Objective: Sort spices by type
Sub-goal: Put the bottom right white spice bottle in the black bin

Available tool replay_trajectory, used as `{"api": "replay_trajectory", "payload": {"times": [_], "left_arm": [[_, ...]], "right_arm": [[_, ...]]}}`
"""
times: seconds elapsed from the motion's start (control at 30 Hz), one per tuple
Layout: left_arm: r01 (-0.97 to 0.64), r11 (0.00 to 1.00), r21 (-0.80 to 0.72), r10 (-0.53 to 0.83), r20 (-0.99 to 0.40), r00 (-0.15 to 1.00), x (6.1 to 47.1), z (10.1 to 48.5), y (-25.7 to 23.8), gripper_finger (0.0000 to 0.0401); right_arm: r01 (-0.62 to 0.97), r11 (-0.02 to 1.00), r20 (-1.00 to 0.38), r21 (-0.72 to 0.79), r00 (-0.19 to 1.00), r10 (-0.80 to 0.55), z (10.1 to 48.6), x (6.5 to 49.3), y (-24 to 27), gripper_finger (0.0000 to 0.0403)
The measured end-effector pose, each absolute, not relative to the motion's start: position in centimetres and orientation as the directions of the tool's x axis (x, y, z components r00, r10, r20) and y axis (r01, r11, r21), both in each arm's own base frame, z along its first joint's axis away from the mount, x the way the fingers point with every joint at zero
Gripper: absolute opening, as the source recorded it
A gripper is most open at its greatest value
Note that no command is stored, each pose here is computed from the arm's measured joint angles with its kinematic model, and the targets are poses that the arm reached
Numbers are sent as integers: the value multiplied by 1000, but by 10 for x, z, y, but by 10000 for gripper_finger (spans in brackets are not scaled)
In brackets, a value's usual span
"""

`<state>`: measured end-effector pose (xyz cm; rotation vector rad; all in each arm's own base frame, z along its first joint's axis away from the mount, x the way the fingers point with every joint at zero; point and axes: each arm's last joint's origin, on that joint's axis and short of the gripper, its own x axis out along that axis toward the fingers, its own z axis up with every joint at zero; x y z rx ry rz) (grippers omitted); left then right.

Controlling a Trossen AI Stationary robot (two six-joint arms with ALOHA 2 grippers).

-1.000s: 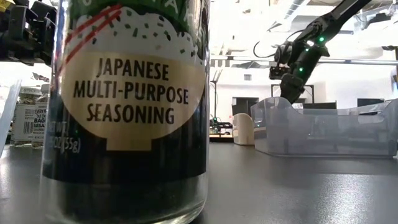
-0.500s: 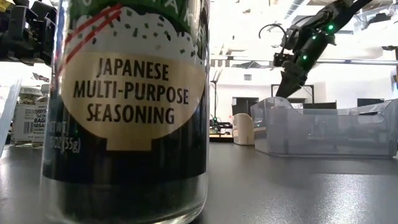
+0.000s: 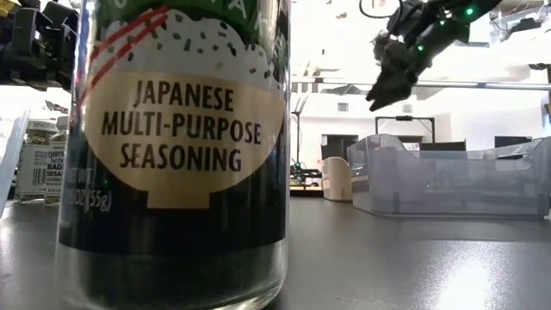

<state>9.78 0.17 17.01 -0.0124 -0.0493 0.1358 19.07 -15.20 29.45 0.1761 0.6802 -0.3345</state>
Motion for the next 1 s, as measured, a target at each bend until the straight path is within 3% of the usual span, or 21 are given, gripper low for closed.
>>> {"api": "replay_trajectory", "payload": {"times": [0.33,0.5,0.77,1.0], "left_arm": [[-135,991,-16,135,48,990,98,170,2,256],[-135,991,-16,136,48,990,98,170,2,256],[-135,991,-16,136,48,990,98,170,2,256],[-135,991,-16,135,48,990,98,170,2,256]], "right_arm": [[215,974,-635,76,764,-119,295,217,-114,327],[282,954,-680,105,721,-138,298,212,-100,326],[393,916,-813,85,559,-165,303,189,-84,310],[597,791,-899,132,409,-159,296,173,-79,306]]}}
